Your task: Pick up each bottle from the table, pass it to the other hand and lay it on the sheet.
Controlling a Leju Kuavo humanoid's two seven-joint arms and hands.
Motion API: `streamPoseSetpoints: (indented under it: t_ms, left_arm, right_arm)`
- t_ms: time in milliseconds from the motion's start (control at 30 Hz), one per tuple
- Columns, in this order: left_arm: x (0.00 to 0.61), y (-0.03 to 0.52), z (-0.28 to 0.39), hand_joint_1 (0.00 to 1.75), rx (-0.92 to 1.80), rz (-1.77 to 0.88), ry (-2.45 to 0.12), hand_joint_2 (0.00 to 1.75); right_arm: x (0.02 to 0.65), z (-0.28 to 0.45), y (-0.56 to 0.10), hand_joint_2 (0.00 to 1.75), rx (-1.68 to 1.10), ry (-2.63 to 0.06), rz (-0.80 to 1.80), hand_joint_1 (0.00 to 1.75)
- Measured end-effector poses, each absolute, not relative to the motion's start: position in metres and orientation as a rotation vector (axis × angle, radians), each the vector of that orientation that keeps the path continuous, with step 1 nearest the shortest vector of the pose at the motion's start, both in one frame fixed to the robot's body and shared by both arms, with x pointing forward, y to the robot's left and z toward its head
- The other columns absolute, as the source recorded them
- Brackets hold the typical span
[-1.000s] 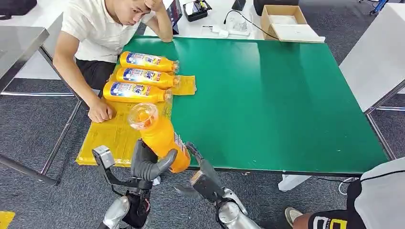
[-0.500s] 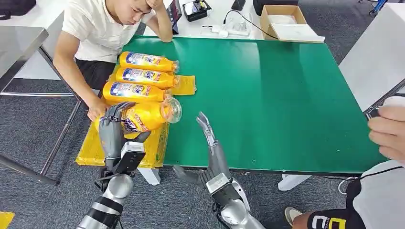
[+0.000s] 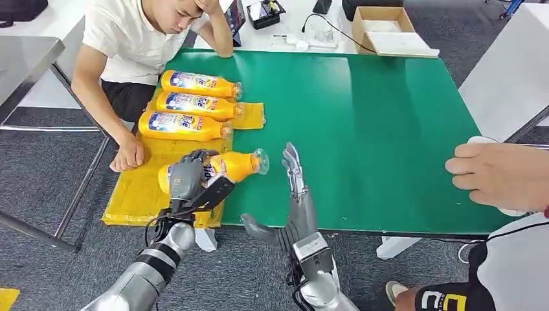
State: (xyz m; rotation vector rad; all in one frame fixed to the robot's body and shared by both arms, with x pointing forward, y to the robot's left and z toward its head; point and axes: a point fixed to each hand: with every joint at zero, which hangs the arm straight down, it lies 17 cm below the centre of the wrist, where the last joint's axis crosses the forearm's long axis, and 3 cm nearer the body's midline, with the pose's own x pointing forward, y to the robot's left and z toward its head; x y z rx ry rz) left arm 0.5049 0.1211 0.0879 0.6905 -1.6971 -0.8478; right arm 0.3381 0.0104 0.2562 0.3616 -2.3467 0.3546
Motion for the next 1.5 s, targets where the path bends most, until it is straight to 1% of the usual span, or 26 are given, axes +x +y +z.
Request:
streamPoseSetpoints:
  t_ms: [33, 167, 367, 400, 467, 500, 533, 600, 633, 767, 800, 833, 1167, 1300, 1333, 1500]
  left_arm:
    - [0.508, 0.119, 0.079, 1.31, 0.674, -0.878, -1.661, 1.75]
    - [0.515, 0.122, 0.048, 1.31, 0.633, -0.971, -1.515, 1.75]
    - [0.521, 0.124, 0.041, 1.31, 0.633, -1.007, -1.472, 1.75]
    - [0.521, 0.124, 0.040, 1.05, 0.634, -1.012, -1.469, 1.75]
    - [0.522, 0.124, 0.040, 0.94, 0.634, -1.019, -1.465, 1.75]
    - [0.522, 0.125, 0.037, 0.58, 0.631, -1.025, -1.452, 1.75]
    - [0.523, 0.126, 0.035, 0.38, 0.635, -1.036, -1.434, 1.75]
    - [0.526, 0.129, 0.032, 0.05, 0.647, -1.057, -1.397, 1.75]
    - [0.527, 0.129, 0.031, 0.00, 0.648, -1.071, -1.383, 1.75]
    - [0.523, 0.126, 0.019, 0.00, 0.617, -1.132, -1.332, 1.75]
    - [0.522, 0.126, 0.017, 0.00, 0.608, -1.141, -1.326, 0.00]
    - [0.521, 0.123, 0.016, 0.00, 0.588, -1.147, -1.324, 0.00]
    - [0.509, 0.108, 0.007, 0.00, 0.405, -1.172, -1.351, 0.00]
    - [0.504, 0.101, 0.011, 0.00, 0.281, -1.074, -1.390, 0.00]
    - [0.503, 0.097, 0.015, 0.00, 0.207, -1.011, -1.410, 1.75]
    - [0.495, 0.084, 0.037, 0.00, -0.093, -0.674, -1.474, 1.75]
  right_arm:
    - [0.338, 0.257, 0.011, 1.75, 0.372, -2.345, 0.355, 0.00]
    - [0.335, 0.261, 0.015, 1.75, 0.404, -2.344, 0.351, 0.00]
    - [0.336, 0.262, 0.015, 1.75, 0.407, -2.344, 0.346, 0.00]
    - [0.336, 0.262, 0.015, 1.75, 0.407, -2.344, 0.346, 0.00]
    - [0.336, 0.262, 0.015, 1.75, 0.408, -2.344, 0.344, 0.00]
    - [0.336, 0.262, 0.016, 1.75, 0.410, -2.344, 0.344, 0.00]
    - [0.336, 0.263, 0.016, 1.75, 0.414, -2.343, 0.345, 0.00]
    - [0.335, 0.264, 0.018, 1.75, 0.422, -2.343, 0.345, 0.00]
    - [0.335, 0.264, 0.018, 1.75, 0.425, -2.343, 0.346, 0.00]
    - [0.334, 0.265, 0.019, 1.75, 0.422, -2.346, 0.347, 0.00]
    - [0.335, 0.265, 0.019, 1.75, 0.420, -2.347, 0.347, 0.00]
    - [0.335, 0.265, 0.019, 0.00, 0.419, -2.347, 0.346, 0.00]
    - [0.336, 0.261, 0.019, 0.00, 0.420, -2.335, 0.342, 0.00]
    - [0.337, 0.258, 0.019, 0.00, 0.419, -2.328, 0.347, 0.00]
    - [0.336, 0.258, 0.020, 0.00, 0.418, -2.328, 0.350, 0.00]
    - [0.336, 0.255, 0.020, 0.00, 0.401, -2.328, 0.354, 0.00]
